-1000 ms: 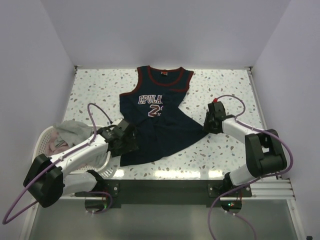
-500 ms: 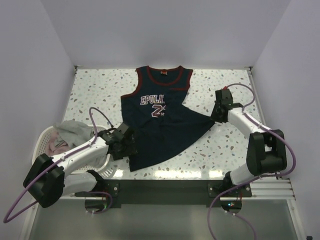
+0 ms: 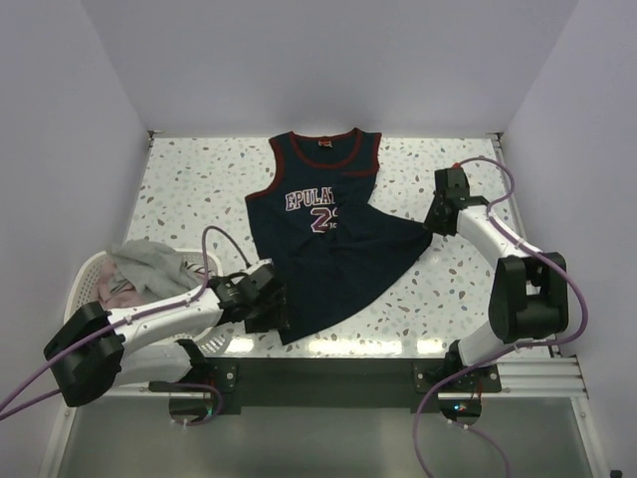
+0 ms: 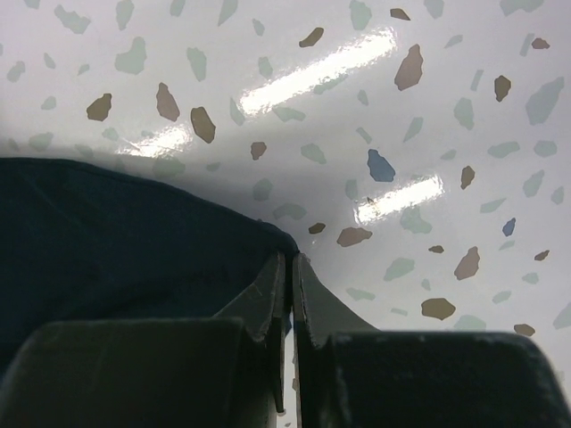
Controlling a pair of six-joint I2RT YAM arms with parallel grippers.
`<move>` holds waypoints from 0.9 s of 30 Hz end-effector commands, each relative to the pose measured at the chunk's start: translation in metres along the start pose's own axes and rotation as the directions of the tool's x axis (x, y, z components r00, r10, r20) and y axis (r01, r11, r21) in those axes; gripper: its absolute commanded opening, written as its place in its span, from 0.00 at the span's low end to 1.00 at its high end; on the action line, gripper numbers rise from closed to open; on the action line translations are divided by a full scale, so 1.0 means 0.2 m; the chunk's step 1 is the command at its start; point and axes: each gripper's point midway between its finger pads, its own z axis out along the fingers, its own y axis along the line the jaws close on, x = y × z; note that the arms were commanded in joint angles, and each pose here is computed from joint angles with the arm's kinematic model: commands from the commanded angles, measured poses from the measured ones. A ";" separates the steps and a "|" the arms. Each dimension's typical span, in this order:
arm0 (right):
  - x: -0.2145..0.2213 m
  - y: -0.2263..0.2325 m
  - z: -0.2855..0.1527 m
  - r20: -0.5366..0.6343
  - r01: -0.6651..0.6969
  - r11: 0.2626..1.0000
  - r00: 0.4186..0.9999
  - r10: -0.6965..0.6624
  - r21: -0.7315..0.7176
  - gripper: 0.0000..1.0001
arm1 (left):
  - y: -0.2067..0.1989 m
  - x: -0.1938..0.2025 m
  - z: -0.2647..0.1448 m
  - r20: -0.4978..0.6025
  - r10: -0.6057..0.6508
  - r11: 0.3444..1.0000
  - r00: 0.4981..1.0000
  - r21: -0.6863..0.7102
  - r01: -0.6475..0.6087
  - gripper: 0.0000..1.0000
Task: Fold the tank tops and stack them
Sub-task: Flatten the tank top out
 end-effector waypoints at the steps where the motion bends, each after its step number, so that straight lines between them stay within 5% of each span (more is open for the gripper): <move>1: 0.00 0.00 -0.01 0.001 0.008 1.000 1.000 -0.008 -0.011 0.00 | -0.03 0.08 0.03 -0.020 -0.078 0.997 0.997 -0.003 0.078 0.62; 12: -0.01 0.02 -0.06 0.011 0.000 0.999 1.000 0.001 -0.047 0.00 | -0.04 0.22 0.07 -0.055 -0.124 0.982 0.991 -0.150 0.115 0.62; 21: -0.04 0.05 -0.14 0.032 -0.002 0.995 0.999 0.006 -0.103 0.00 | 0.09 0.14 0.05 0.095 -0.182 0.942 0.979 -0.268 0.201 0.49; 27: -0.04 0.05 -0.17 0.038 0.004 0.994 0.999 0.000 -0.112 0.00 | 0.11 0.13 0.06 0.116 -0.205 0.936 0.972 -0.268 0.229 0.51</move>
